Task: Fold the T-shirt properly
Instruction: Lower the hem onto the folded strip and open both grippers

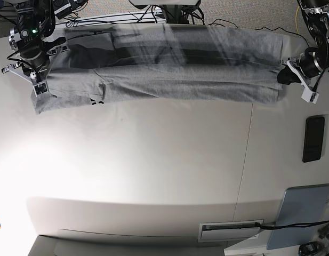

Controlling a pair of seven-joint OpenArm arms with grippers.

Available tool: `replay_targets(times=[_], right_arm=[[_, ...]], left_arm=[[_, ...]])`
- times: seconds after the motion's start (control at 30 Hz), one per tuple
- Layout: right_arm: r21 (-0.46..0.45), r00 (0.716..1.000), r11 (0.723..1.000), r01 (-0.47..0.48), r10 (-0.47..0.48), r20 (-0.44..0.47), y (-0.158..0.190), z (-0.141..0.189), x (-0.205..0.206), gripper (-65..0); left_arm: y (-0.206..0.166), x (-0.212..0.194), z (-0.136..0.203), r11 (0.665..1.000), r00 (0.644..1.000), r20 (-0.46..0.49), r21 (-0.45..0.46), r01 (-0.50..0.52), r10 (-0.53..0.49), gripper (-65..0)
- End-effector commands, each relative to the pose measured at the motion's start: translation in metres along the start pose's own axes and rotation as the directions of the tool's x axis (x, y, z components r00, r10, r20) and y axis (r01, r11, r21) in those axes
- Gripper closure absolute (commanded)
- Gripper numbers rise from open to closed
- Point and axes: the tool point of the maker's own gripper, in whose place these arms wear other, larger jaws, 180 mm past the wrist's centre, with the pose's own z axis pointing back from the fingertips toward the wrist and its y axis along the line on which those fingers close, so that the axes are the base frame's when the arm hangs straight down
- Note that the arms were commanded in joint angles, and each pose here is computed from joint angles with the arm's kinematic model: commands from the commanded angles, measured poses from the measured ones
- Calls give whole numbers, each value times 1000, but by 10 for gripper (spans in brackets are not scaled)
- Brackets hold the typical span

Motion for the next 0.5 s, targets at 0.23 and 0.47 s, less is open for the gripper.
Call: replay_targets(times=[0.23,0.47], right_arm=[[-33,999,999,-31,30,-26,-6,5,-10,0],[-14,999,1000,-23,23,-31,-2,5,-12,0]], left_arm=[[6,11,8,1000,1000,17,19,25,-25,0],[6,11,8,1000,1000,17,19,24,-25,0]])
